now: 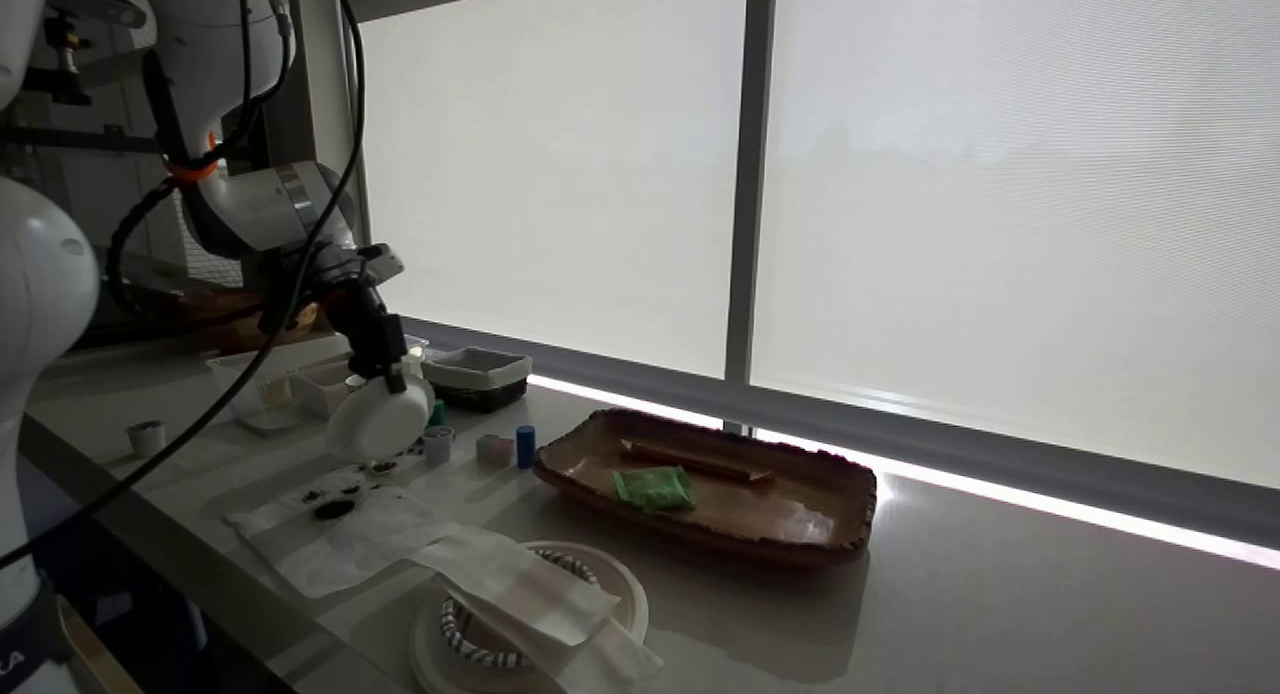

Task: Pour the contents from the bowl onto the white paper towel

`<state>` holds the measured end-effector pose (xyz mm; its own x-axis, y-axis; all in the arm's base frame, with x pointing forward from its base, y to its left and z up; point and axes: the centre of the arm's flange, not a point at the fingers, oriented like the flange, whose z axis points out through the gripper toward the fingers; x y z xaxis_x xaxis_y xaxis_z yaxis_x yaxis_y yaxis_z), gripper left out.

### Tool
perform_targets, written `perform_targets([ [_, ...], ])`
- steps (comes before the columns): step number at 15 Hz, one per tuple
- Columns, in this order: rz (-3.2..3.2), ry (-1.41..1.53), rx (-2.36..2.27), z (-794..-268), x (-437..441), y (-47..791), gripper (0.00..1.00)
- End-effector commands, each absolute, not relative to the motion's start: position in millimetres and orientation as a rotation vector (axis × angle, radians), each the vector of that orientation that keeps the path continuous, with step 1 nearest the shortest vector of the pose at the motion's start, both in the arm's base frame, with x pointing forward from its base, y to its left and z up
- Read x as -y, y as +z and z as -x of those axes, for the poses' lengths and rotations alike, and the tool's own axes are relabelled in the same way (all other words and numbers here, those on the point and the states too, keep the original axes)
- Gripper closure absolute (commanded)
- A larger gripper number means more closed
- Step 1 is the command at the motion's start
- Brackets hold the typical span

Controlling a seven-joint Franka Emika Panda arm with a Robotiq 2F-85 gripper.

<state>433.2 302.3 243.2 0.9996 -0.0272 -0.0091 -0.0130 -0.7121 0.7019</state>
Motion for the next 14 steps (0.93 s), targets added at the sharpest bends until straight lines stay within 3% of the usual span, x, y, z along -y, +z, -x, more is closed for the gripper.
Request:
perform_targets([
  [1, -2.4, -0.009, 0.029, -430.2, -301.8, 244.8, 0.99],
  [14, -2.377, -0.029, 0.04, -428.7, -302.2, 243.9, 0.99],
])
